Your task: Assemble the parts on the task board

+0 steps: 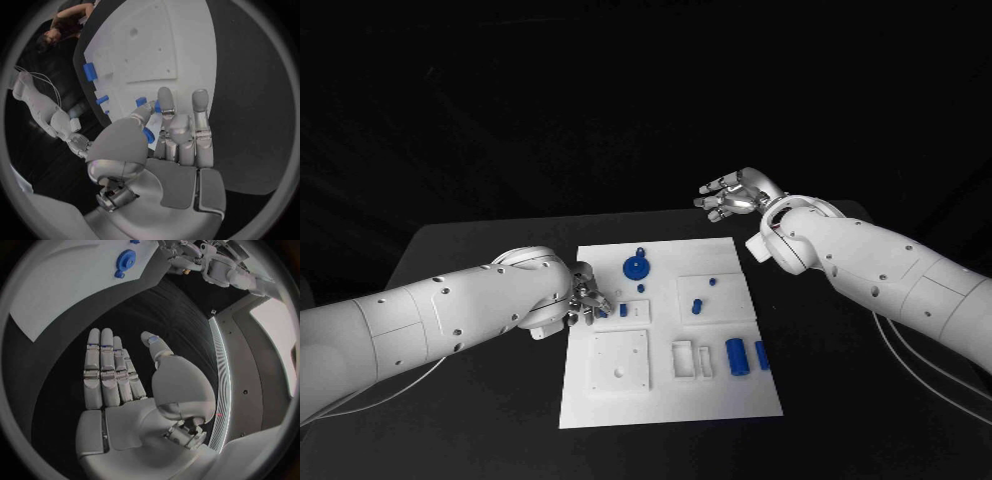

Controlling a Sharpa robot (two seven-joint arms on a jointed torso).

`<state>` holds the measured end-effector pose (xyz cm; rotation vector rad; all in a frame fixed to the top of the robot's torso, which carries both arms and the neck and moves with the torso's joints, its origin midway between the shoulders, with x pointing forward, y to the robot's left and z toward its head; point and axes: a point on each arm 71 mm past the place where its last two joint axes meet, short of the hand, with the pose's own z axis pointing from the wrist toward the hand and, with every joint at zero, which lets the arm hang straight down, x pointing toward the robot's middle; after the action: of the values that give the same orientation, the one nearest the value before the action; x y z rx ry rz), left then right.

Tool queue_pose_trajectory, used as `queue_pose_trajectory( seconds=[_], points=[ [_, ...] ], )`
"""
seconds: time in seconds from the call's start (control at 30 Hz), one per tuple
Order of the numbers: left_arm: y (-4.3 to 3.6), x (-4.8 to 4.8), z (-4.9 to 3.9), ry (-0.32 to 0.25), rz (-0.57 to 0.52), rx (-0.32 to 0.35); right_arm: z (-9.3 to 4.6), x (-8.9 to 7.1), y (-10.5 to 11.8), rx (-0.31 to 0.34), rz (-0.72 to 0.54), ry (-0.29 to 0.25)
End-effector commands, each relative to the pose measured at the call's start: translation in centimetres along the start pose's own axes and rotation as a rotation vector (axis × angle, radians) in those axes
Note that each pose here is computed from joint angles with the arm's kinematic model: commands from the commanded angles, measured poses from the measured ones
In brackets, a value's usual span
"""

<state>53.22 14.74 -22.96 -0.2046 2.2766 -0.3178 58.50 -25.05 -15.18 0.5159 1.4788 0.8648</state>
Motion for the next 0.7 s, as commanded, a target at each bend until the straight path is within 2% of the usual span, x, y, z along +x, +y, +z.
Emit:
queue_pose_trajectory(
  seconds=[0.03, 0.7],
  points=[
    [0.05, 1.03, 0.21, 0.052, 0.021, 0.000, 0.00, 0.10, 0.05, -0.006, -0.004, 0.013],
    [0.08, 0.97, 0.31, 0.053, 0.018, -0.008, -0.06, 0.01, 0.00, -0.005, -0.005, 0.014]
  ],
)
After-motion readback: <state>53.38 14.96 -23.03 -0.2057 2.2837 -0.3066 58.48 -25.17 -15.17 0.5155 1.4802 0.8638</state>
